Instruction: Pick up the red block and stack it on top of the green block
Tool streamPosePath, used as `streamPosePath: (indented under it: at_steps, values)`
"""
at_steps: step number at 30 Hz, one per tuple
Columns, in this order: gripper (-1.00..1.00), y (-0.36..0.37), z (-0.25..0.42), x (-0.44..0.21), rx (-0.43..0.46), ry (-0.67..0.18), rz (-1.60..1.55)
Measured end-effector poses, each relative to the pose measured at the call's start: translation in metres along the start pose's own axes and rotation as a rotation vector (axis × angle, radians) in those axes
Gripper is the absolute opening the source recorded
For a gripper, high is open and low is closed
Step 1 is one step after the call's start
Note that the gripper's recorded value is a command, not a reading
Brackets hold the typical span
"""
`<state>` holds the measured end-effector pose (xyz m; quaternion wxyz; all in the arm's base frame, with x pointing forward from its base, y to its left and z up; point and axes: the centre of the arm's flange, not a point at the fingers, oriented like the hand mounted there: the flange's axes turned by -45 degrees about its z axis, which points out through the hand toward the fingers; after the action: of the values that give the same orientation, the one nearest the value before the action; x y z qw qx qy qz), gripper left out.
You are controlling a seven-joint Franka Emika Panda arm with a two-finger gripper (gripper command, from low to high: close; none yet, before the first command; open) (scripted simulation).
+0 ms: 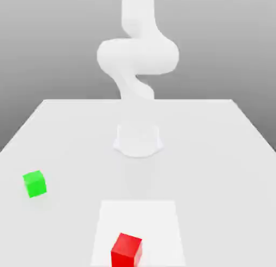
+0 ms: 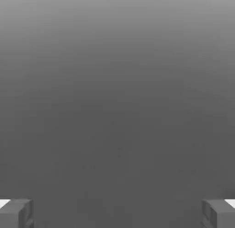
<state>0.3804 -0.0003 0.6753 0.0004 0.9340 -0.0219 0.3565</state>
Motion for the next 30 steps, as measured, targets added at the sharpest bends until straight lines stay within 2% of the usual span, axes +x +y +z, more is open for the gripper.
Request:
streamPosePath:
  at_steps: [6, 12, 25, 30]
  values:
    - [0.00, 0.003, 0.119, -0.014, -0.042, -0.172, 0.063]
    - [0.00, 0.011, 0.227, -0.054, -0.076, -0.338, 0.127]
    - [0.00, 0.025, 0.411, -0.214, -0.124, -0.695, 0.277]
    - [0.00, 0.026, 0.461, -0.264, -0.126, -0.720, 0.289]
